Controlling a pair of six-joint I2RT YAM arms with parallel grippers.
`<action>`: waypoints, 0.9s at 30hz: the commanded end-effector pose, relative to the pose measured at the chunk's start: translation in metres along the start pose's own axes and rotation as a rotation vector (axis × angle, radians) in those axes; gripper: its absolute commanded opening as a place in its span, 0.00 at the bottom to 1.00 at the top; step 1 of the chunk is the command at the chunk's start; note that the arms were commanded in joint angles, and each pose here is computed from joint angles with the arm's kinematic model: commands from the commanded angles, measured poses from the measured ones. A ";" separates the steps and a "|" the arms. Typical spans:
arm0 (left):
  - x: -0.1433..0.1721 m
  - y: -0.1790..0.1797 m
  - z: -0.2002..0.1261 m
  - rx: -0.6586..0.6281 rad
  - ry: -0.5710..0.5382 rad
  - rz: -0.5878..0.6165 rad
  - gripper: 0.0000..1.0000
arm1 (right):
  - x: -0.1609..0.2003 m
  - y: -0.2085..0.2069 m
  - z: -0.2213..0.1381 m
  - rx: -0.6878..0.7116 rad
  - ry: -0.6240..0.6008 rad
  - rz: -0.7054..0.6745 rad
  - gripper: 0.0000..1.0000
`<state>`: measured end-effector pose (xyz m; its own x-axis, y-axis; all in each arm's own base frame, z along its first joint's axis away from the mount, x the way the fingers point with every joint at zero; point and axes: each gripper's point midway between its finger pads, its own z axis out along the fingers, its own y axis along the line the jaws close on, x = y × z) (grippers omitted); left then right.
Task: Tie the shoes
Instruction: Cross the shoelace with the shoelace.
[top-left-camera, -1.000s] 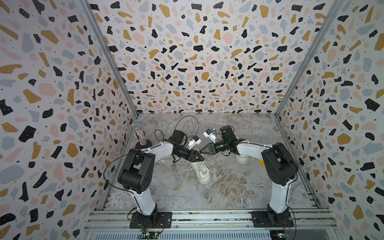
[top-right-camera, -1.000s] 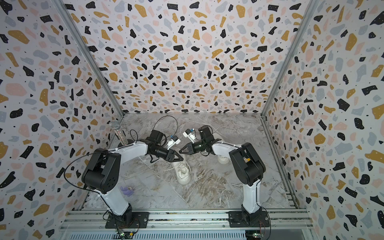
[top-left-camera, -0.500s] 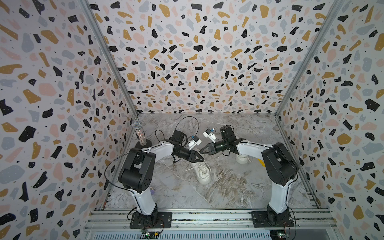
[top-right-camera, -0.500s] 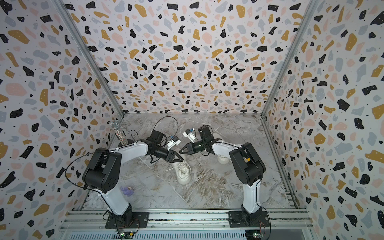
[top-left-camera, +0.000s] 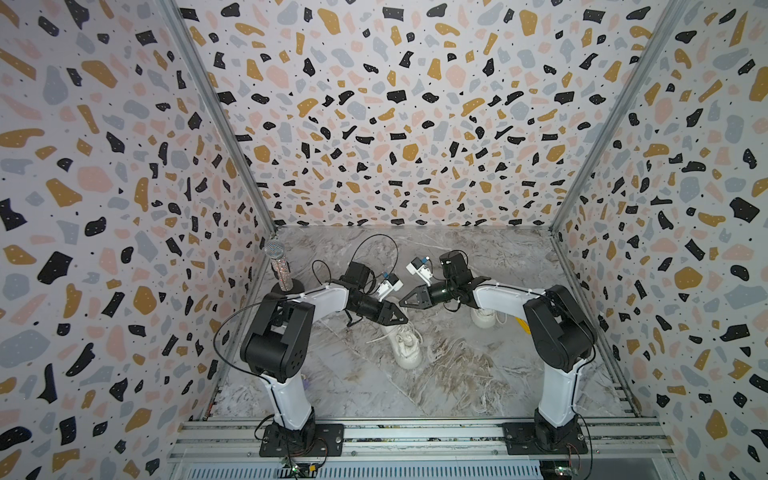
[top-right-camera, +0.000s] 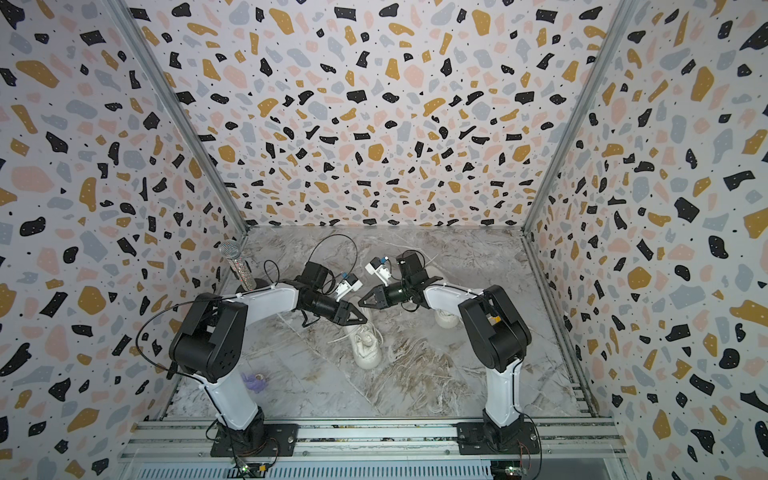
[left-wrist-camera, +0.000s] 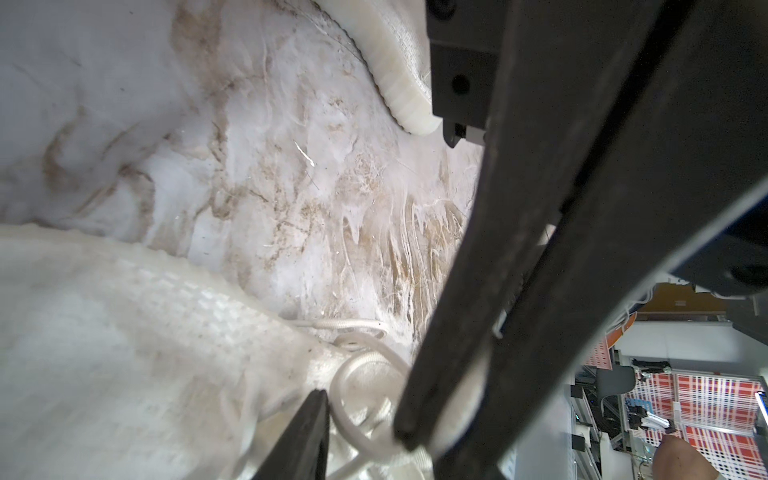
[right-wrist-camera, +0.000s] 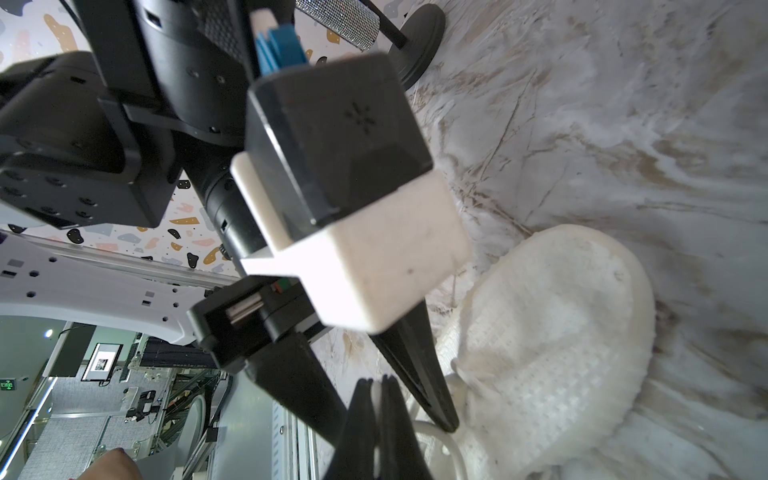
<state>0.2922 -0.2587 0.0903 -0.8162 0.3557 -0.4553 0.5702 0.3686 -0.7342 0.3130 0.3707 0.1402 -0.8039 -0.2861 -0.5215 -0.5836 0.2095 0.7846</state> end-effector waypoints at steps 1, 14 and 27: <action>0.001 -0.002 0.005 0.008 0.003 0.015 0.39 | -0.026 0.030 -0.012 -0.029 -0.052 -0.085 0.00; 0.000 -0.009 0.001 0.002 -0.003 0.089 0.18 | -0.027 0.032 -0.019 -0.012 -0.056 -0.107 0.00; -0.010 -0.015 -0.017 0.011 -0.020 0.105 0.34 | -0.026 0.031 -0.024 0.003 -0.054 -0.125 0.00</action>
<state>0.2865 -0.2569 0.0957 -0.7637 0.3969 -0.5092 0.6375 0.3392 -0.6918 0.3142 0.3628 0.1461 -0.7915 -0.2871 -0.5395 -0.6025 0.2190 0.7675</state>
